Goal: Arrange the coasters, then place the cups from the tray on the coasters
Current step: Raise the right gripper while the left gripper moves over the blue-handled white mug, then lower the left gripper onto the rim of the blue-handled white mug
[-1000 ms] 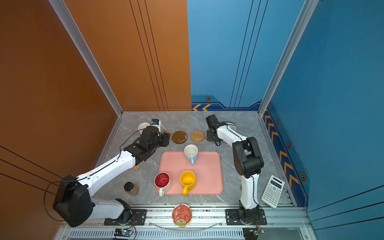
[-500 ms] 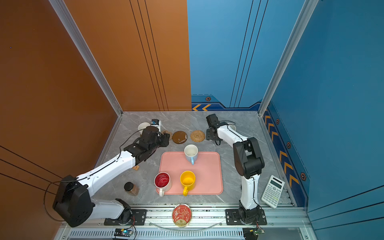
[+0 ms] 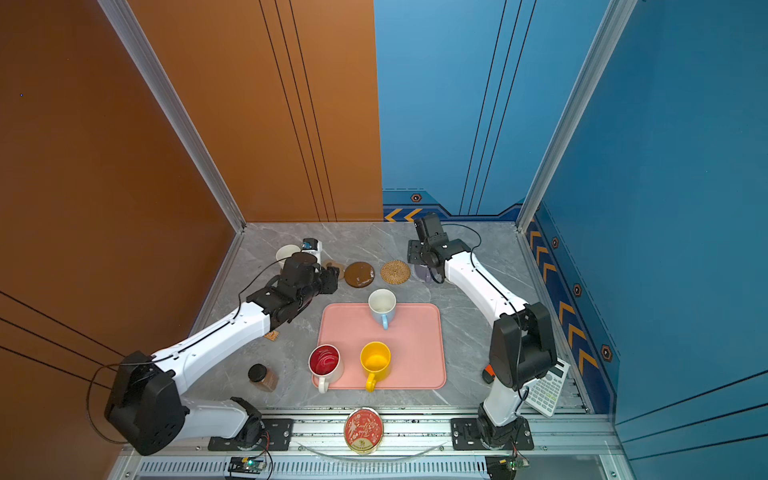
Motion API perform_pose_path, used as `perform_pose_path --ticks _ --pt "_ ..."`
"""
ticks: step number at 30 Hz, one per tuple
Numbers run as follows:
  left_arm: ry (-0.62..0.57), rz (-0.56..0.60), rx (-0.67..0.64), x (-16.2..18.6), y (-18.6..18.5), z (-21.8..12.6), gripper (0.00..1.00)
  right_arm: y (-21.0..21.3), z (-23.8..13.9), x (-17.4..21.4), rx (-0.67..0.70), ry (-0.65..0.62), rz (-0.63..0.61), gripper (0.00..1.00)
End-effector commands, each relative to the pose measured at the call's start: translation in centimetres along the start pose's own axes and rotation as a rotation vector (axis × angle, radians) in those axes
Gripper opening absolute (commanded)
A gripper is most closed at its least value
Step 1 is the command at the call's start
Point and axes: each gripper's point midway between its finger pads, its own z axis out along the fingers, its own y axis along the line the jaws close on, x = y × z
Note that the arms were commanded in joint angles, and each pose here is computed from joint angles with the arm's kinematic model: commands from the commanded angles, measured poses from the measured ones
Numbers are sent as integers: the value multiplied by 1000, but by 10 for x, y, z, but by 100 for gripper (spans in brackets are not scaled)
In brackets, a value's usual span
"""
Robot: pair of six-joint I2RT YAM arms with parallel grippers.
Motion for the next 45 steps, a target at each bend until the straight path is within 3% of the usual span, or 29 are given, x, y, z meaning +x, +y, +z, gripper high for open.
perform_pose_path --ticks 1,10,17,22,28,45 --pt "17 9 22 4 -2 -3 56 9 -25 -13 -40 -120 97 72" --pt "125 91 63 12 -31 -4 55 13 -72 7 -87 -336 248 72" --pt "306 256 105 47 -74 -17 54 -3 -75 23 -36 -336 240 73" --pt "388 371 47 82 -91 -34 54 -14 -75 27 -24 -360 259 73" --pt "430 361 36 112 -107 -52 53 -32 -74 33 -15 -365 298 74" --pt "420 208 -3 119 -134 -44 52 -61 -76 41 -11 -370 364 74"
